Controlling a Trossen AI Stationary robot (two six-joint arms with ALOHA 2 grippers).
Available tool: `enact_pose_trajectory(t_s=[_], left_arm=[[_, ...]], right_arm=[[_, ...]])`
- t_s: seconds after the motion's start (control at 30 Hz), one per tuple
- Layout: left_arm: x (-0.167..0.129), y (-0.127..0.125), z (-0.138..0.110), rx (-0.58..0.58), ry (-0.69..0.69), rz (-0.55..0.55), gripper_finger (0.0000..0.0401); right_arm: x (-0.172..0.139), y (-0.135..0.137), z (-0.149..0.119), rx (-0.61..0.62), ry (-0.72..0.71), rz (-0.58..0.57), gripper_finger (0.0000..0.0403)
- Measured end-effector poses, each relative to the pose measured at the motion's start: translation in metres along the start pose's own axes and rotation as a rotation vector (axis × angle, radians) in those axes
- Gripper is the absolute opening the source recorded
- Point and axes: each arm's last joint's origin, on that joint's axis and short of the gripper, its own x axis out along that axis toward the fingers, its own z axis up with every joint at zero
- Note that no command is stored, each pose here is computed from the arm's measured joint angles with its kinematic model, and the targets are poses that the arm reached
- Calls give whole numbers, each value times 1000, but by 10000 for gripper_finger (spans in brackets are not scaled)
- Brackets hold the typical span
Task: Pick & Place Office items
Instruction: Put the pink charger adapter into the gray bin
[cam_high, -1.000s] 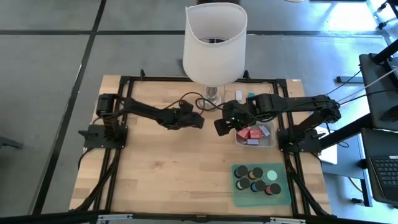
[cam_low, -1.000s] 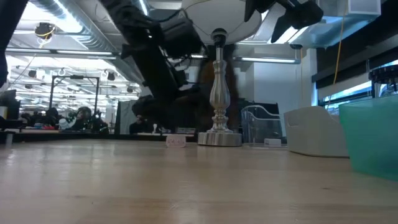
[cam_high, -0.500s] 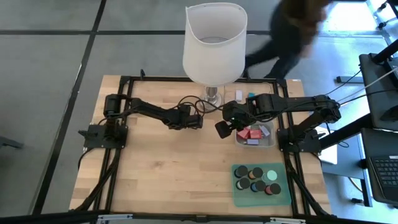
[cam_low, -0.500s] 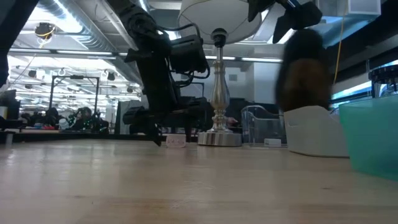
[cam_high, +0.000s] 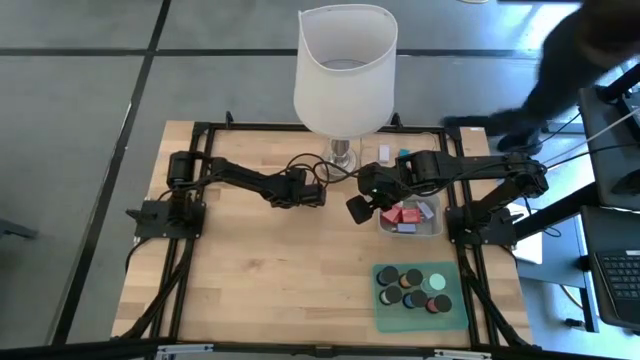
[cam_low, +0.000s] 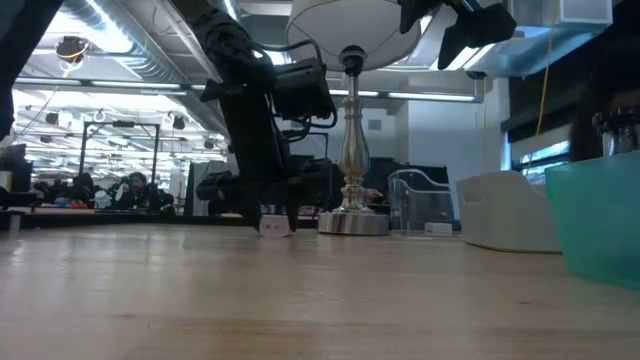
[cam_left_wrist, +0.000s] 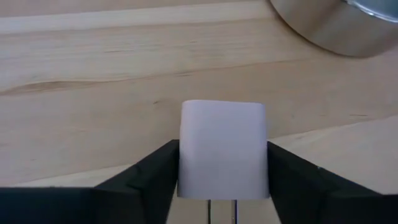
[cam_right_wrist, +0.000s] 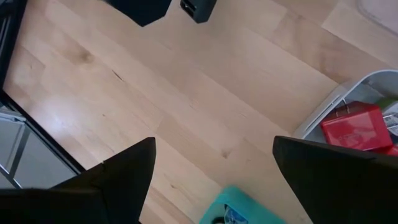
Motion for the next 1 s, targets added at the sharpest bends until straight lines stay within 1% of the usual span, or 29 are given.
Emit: enact_pose_trajectory(t_s=[0.07,0.1,0.3,0.43,0.57,0.7,0.9,1.0], left_arm=[[0,0,0,-1,-1,-2,198],[0,-1,0,3,-1,-5,193],[-3,-3,1,112,24,-28,193],[-17,-9,5,183,42,-95,193],[-39,-13,8,292,30,-163,193],[-70,-15,6,408,-61,-202,193],[-123,-16,-10,691,-282,-241,193],[-148,-14,-20,794,-376,-256,195]], right_arm=[[0,0,0,0,0,0,327],[0,0,0,0,0,0,327],[0,1,1,0,-8,15,327],[0,3,2,7,-16,29,327],[0,8,4,31,-45,79,327],[-1,12,7,20,-75,127,327],[-2,16,9,-88,-105,156,327],[-2,16,10,-88,-131,149,327]])
